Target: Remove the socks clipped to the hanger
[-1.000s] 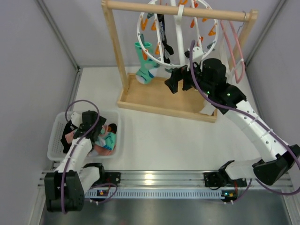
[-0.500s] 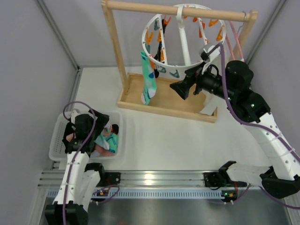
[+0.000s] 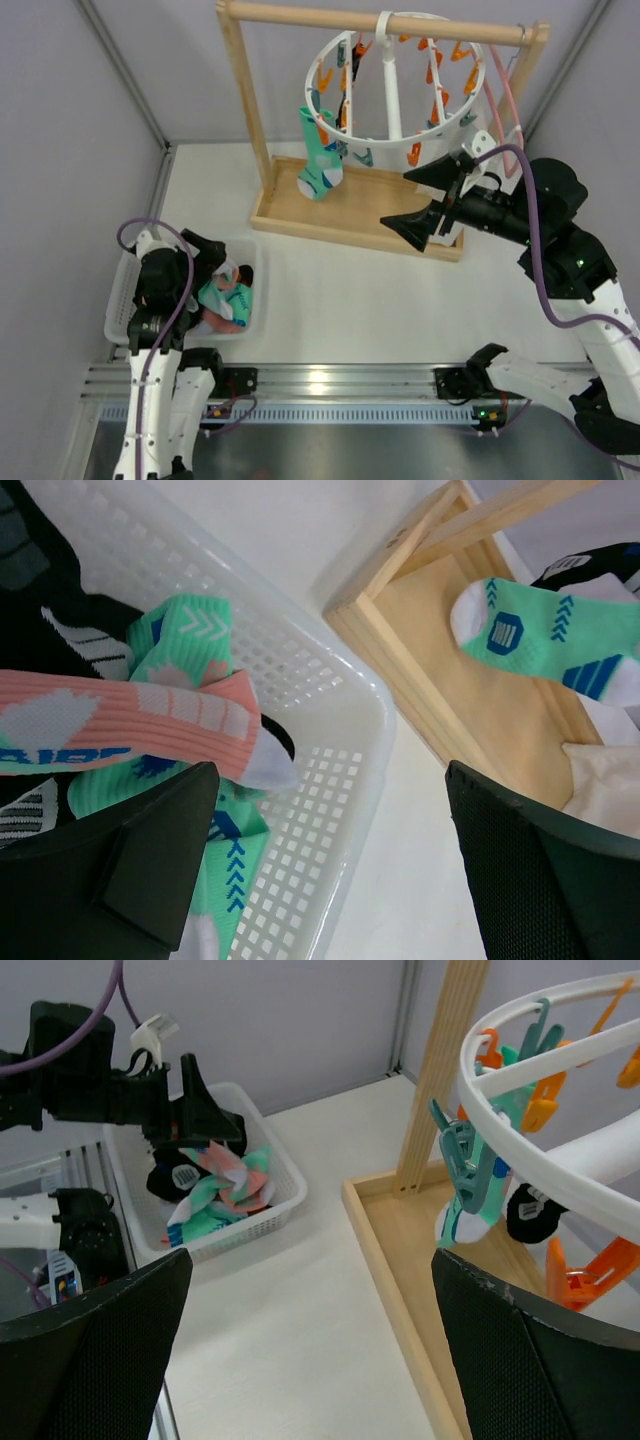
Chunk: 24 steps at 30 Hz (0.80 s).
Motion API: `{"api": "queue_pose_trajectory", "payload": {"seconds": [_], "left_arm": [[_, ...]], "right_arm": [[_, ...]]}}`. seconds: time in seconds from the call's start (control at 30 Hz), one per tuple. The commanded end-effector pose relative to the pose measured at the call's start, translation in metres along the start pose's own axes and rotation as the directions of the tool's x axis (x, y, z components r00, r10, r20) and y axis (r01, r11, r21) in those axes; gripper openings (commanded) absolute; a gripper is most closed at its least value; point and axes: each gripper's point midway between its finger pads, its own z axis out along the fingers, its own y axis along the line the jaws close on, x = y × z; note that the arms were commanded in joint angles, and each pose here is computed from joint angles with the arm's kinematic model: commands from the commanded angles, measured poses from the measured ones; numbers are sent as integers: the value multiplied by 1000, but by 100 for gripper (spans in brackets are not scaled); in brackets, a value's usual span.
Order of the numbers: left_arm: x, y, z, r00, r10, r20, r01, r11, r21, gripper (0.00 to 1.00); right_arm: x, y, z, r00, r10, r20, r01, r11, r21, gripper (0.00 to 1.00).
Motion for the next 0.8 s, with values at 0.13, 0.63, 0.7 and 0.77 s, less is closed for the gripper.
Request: {"api": "queue_pose_trajectory", "payload": {"seconds": [0.13, 0.63, 0.7, 0.77], "left_arm": [[-32, -48, -39, 991, 117, 70, -128, 975, 180, 99], [-11, -223, -34, 911, 404, 77, -380, 755, 534, 99], [11, -241, -15, 880, 469, 69, -434, 737, 518, 99], [24, -254, -3, 869, 489, 81, -452, 715, 533, 99]], "right_arm": [[-15, 28, -21, 979, -163, 122, 177, 977, -115, 100], [5, 36, -67, 989, -50, 141, 50, 999, -2, 99], [4, 37, -75, 987, -17, 160, 14, 1000, 23, 99], [6, 37, -80, 987, 0, 164, -5, 999, 36, 99]]}}
